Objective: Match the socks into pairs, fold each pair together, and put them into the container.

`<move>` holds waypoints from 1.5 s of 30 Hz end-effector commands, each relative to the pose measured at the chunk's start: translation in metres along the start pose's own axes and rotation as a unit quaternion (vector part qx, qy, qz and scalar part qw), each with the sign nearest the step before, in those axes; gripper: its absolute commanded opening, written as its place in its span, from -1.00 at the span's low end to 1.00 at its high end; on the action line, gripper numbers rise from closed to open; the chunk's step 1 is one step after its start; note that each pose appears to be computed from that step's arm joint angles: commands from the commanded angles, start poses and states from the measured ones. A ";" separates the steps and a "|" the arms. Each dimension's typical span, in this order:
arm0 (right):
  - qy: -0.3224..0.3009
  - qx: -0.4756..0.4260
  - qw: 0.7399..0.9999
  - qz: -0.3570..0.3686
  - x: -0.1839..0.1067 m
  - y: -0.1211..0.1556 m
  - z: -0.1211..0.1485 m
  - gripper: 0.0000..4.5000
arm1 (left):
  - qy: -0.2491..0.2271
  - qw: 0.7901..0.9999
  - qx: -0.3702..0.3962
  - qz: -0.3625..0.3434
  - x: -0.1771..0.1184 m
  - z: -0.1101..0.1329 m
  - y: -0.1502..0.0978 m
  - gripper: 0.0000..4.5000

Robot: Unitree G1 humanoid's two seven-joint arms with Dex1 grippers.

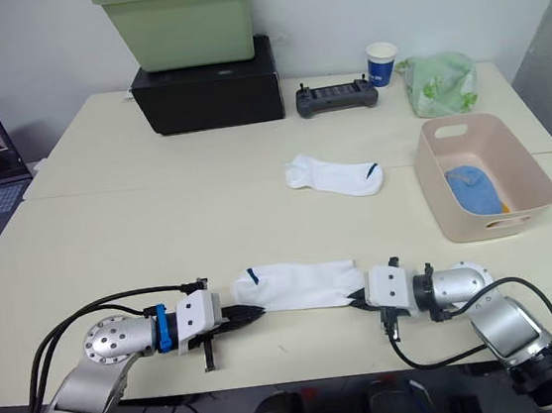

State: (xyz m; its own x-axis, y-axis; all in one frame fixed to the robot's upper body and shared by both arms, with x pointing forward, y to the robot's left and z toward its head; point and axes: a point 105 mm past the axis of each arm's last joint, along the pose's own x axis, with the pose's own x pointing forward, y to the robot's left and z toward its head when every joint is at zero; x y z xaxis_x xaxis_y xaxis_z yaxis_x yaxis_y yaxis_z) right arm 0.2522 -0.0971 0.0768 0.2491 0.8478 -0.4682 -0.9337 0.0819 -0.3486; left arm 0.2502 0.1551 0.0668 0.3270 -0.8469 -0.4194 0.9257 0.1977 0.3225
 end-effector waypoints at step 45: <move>-0.044 -0.001 0.999 0.012 -0.007 -0.003 0.015 -1.00 | 0.006 0.999 0.041 0.016 0.002 0.011 0.017 -0.98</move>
State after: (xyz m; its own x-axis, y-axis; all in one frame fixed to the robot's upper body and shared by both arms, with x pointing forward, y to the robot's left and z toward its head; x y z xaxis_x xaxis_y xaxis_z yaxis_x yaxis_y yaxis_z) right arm 0.2496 -0.0990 0.0831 0.2074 0.8762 -0.4351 -0.9492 0.0727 -0.3062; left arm 0.2694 0.1534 0.0729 0.3761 -0.8181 -0.4350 0.8927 0.1941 0.4068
